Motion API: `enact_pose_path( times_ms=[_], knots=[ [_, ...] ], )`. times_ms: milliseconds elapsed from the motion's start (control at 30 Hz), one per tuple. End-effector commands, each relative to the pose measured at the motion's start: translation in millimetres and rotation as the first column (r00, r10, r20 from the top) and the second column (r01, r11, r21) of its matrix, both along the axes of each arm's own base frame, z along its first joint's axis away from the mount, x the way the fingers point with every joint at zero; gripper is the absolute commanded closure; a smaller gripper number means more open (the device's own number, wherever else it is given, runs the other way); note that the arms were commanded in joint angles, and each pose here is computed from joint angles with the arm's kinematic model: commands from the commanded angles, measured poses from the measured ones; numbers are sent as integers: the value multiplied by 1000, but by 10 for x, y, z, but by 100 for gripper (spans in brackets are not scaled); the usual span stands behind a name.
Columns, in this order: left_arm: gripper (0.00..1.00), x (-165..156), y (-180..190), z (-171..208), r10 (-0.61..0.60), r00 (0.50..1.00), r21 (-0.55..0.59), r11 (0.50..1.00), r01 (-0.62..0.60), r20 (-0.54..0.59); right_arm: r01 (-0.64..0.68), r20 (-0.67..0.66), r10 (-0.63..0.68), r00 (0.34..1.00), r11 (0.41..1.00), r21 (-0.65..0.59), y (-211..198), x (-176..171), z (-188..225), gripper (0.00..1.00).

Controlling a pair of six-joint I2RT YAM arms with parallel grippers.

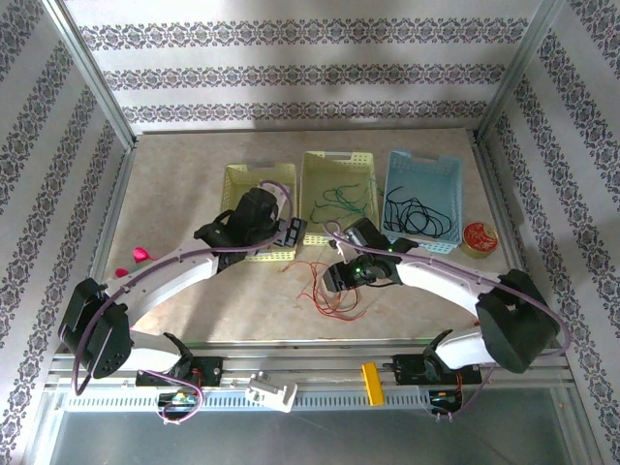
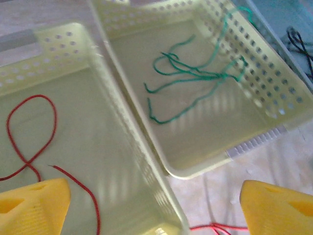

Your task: Untangle the cables

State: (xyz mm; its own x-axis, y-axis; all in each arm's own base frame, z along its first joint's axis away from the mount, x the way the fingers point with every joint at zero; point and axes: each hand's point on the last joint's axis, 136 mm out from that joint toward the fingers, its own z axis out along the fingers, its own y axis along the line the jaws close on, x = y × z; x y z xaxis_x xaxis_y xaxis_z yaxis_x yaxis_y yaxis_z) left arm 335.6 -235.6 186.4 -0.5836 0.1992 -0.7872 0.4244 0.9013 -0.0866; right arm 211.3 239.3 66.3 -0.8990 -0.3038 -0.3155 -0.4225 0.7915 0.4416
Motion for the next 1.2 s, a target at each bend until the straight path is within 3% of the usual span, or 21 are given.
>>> enact_pose_path(
  times_ms=[0,100,300,500,700,933,1167],
  knots=[
    [10,-91,-66,-20,-60,998,94,994,60,2,-16,53,17,998,1000,-18,88,179,31,75],
    [10,-109,-86,-17,-64,998,98,993,64,5,1,89,3,996,999,-44,75,283,53,100],
    [9,-119,-130,40,-81,996,55,995,79,33,97,268,-89,959,995,-17,-99,469,537,100],
    [8,-185,-415,123,-192,980,-65,979,196,59,207,462,-228,857,974,95,-327,582,1235,100],
    [9,-311,-649,153,-310,949,-136,939,316,63,243,532,-329,780,943,228,-440,619,1730,100],
    [14,-487,-809,216,-415,906,-216,880,422,79,194,444,-345,827,916,351,-323,594,1805,100],
    [19,-422,-854,172,-415,906,-202,883,423,83,91,357,-248,901,911,402,-98,435,1727,100]
  ],
)
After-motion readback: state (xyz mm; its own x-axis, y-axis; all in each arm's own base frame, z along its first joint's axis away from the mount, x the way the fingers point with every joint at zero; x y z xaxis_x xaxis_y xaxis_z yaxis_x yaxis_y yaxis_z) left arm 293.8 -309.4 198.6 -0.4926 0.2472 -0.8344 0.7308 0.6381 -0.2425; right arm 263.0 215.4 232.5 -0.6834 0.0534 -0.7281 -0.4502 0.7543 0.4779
